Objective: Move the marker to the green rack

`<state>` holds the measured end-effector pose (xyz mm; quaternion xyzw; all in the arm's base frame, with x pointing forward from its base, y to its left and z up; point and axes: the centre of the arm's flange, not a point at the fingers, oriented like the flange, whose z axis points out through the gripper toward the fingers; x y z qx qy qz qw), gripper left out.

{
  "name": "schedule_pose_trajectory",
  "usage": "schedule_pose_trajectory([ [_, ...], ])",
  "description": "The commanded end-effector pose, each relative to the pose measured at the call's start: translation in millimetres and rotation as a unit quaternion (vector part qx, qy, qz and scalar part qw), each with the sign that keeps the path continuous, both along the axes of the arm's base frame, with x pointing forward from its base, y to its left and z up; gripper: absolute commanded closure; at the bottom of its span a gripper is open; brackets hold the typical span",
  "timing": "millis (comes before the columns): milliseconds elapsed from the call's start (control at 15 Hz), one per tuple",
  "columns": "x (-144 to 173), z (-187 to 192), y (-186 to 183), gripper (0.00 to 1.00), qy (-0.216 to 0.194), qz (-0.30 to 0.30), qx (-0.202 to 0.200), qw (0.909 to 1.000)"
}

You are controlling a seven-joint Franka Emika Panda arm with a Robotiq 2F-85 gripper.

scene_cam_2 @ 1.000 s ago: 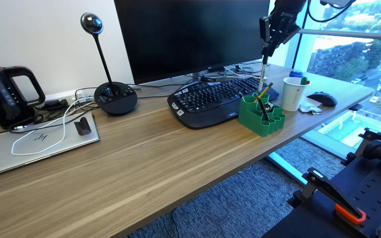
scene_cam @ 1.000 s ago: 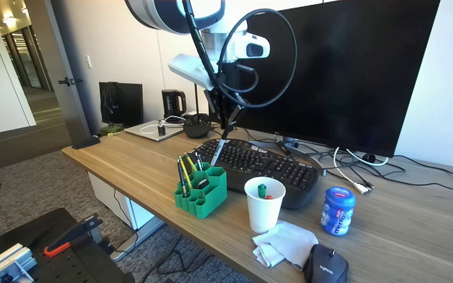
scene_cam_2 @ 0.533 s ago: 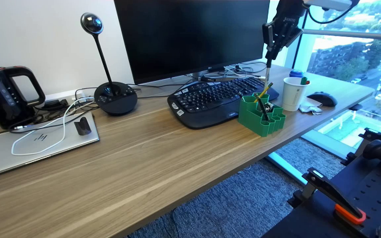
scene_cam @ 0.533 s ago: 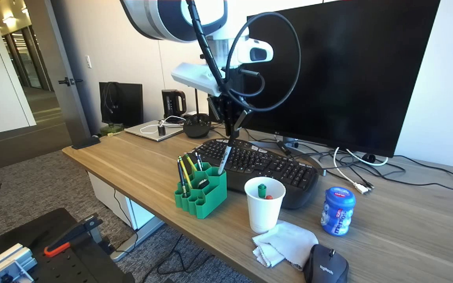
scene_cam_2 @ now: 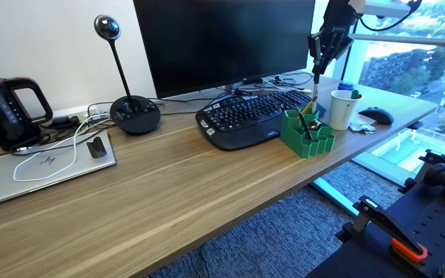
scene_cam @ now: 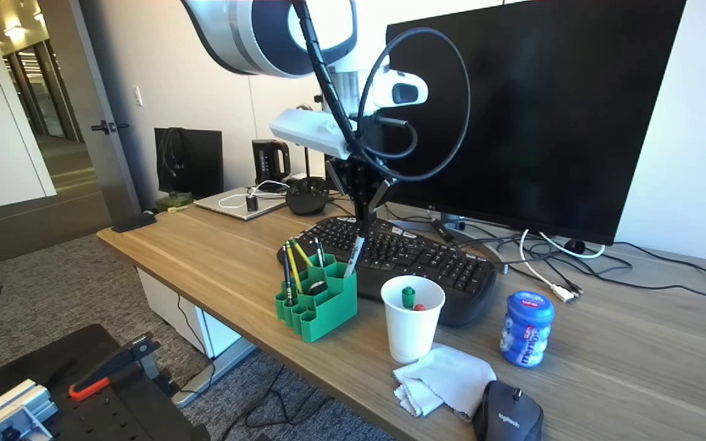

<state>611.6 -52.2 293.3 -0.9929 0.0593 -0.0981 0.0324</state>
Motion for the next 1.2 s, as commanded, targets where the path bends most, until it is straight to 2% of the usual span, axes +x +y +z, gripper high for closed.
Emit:
schedule_pose_trajectory([
  [0,-1.2,1.1,-0.2,0.58,-0.007,-0.003,-0.011,0.9999],
  [67,-1.0,1.4,0.1,0.56,-0.005,-0.008,-0.012,0.9999],
  [200,-1.3,1.3,-0.9,0.44,-0.004,-0.010,-0.015,0.9998],
  [533,-1.9,3.4,-3.8,0.06,-0.003,-0.019,-0.015,0.9997],
  [600,-2.0,3.8,-4.2,0.01,-0.004,-0.020,-0.015,0.9997],
  [800,-3.5,9.2,-6.6,0.00,-0.001,-0.034,-0.024,0.9991],
  [1133,-6.2,16.2,-25.4,0.00,0.021,-0.113,-0.067,0.9911],
])
